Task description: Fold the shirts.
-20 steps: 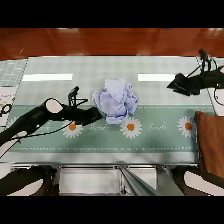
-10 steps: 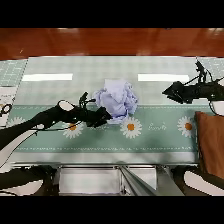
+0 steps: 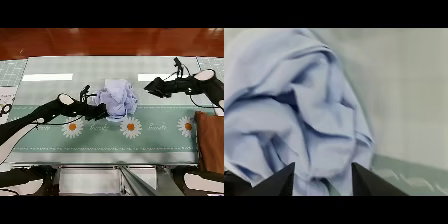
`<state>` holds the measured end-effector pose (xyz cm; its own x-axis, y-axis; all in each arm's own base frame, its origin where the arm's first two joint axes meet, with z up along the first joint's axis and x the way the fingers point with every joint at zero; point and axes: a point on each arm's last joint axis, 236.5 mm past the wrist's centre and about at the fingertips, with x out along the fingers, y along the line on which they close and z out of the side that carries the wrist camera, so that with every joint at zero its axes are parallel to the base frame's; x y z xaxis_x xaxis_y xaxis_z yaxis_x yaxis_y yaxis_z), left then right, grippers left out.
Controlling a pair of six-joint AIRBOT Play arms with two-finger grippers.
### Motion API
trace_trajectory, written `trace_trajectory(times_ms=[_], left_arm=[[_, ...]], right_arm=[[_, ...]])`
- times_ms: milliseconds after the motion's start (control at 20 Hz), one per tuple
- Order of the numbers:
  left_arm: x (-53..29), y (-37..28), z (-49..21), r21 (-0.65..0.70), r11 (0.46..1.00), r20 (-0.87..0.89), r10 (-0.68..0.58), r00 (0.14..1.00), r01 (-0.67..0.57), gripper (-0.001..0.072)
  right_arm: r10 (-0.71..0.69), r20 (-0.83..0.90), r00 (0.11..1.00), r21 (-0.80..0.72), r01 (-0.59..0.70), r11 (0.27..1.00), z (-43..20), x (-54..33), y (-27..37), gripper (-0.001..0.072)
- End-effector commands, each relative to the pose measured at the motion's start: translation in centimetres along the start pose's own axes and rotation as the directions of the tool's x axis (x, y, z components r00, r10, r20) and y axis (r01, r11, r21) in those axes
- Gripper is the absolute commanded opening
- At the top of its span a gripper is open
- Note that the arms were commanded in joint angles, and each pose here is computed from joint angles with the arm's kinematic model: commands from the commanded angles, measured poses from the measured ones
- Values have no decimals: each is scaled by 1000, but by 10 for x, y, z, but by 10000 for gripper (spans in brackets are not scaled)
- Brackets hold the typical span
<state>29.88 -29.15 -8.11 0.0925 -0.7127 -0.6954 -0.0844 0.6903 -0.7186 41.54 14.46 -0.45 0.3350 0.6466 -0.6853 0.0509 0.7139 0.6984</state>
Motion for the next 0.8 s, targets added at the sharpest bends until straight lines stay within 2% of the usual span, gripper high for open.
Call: trace_trajectory(times_ms=[0,150,500,750], left_arm=[[-7,11,-2,25,999,-33,28,999,-27,16],[-8,10,-5,26,999,-45,25,999,-24,16],[-8,9,-6,14,1000,-51,23,998,-22,17],[-8,9,-6,10,1000,-51,23,998,-23,16]], right_arm=[[55,-60,997,-7,-56,998,18,35,20,410],[78,-191,979,-5,-80,997,15,57,13,410],[62,-351,934,-33,-78,996,1,81,-12,410],[68,-381,922,-64,-100,993,-9,87,-9,410]])
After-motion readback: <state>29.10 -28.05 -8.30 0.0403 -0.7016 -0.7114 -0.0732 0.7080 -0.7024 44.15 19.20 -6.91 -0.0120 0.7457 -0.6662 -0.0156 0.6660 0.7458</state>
